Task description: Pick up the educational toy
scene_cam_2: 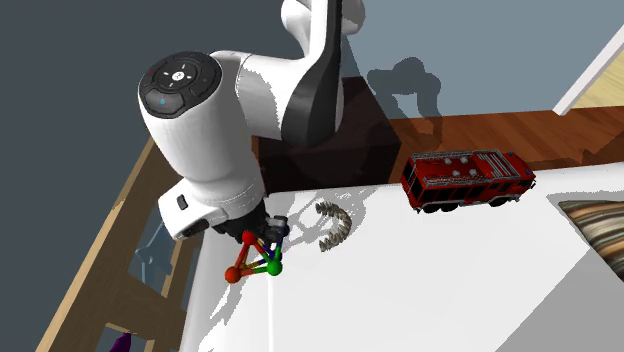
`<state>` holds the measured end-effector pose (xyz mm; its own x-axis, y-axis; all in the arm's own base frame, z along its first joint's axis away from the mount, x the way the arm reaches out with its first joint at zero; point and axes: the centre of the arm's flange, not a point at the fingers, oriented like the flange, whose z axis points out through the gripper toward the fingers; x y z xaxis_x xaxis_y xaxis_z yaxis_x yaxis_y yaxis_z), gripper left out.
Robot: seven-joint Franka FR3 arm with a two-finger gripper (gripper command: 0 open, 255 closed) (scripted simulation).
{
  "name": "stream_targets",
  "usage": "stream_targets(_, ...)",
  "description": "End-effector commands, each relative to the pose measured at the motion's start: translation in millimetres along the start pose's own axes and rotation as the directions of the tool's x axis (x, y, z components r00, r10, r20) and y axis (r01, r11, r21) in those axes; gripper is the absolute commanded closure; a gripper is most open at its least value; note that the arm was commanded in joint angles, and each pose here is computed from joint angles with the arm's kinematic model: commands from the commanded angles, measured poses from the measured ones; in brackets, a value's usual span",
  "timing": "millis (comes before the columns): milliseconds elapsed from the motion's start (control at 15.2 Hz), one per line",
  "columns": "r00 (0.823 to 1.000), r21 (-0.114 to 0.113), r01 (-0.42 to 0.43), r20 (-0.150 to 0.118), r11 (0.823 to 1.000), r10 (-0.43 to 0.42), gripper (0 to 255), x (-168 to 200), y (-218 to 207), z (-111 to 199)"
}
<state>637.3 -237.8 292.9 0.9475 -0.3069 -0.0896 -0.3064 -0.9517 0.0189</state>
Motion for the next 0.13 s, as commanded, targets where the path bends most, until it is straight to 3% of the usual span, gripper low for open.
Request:
stream_targets(0, 1.000, 0.000, 0.000, 0.000, 1.000, 0.000, 255, -1.5, -0.4, -8.1)
stream_targets(66, 1.000, 0.000, 0.000, 0.000, 1.000, 0.000, 255, -1.5, -0.4, -8.1)
